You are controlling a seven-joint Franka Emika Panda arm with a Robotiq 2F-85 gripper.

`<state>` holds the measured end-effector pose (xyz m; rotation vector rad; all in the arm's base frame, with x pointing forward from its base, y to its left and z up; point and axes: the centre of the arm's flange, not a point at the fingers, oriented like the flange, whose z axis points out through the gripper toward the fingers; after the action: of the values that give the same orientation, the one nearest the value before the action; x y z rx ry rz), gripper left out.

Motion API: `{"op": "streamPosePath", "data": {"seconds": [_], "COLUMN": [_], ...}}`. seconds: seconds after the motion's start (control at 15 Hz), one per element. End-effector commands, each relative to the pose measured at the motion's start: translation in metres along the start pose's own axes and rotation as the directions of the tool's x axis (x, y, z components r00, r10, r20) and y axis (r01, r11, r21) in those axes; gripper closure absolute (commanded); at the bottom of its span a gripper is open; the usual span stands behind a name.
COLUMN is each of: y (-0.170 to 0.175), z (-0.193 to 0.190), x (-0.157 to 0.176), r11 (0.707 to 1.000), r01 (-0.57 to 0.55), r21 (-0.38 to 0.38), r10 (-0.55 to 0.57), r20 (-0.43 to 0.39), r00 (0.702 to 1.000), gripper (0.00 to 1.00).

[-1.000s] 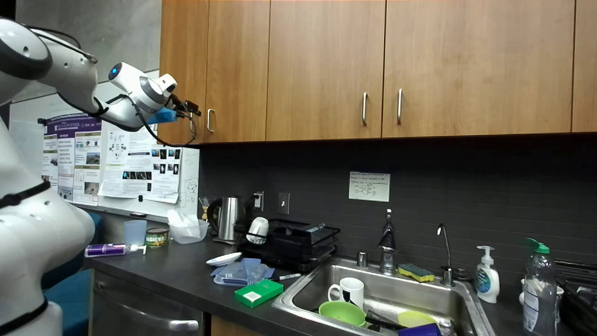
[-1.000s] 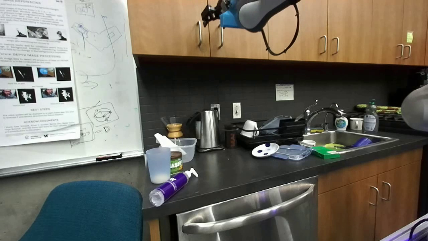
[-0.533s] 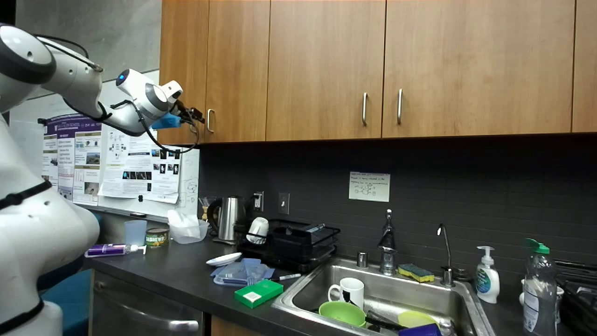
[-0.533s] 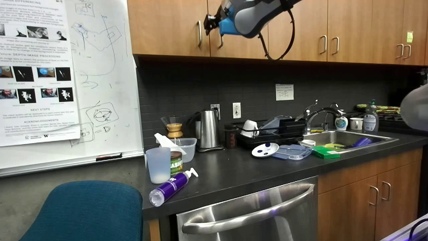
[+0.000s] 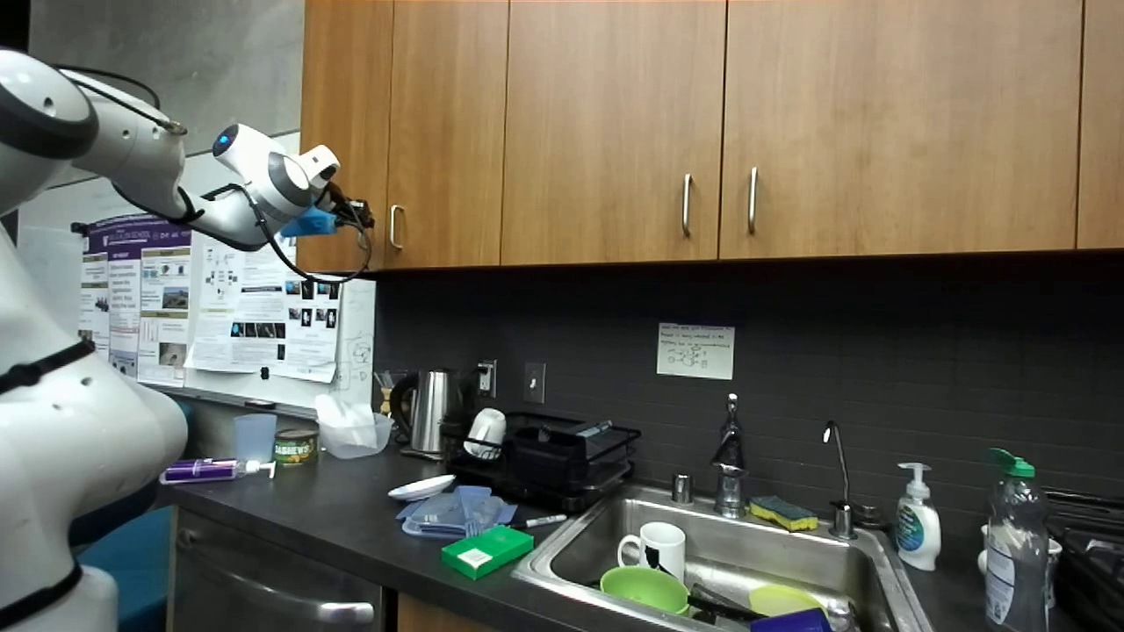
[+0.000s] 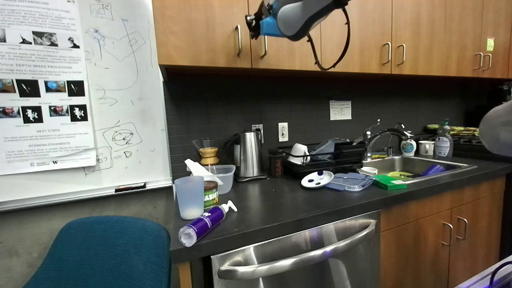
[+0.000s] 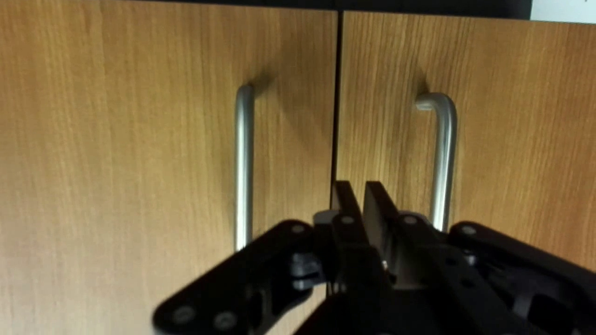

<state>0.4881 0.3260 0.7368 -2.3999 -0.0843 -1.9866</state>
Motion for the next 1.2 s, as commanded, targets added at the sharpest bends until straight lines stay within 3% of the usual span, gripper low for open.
{"op": "streamPosePath", "data": {"seconds": [0.0, 0.07, 0.13, 0.27, 0.87, 1.13], "y": [-0.0006, -0.0010, -0.0010, -0.0001, 0.0032, 0.0075], "z": [0.0001, -0.0005, -0.0003, 0.0016, 0.0048, 0.0092], "x": [0.0152, 0.0174, 0.0194, 0.0210, 0.0173, 0.0124], "r11": [1.000, 1.000, 1.000, 1.000, 0.998, 0.997], "r01": [0.012, 0.009, 0.009, 0.007, 0.012, 0.010], "r21": [-0.009, -0.008, -0.015, -0.028, -0.055, -0.073], "r10": [-0.012, -0.009, -0.009, -0.008, -0.012, -0.009], "r20": [-0.028, -0.030, -0.033, -0.030, -0.013, 0.002], "r00": [1.000, 1.000, 0.999, 1.000, 1.000, 1.000], "gripper": [1.00, 0.74, 0.74, 0.65, 0.03, 0.00]}}
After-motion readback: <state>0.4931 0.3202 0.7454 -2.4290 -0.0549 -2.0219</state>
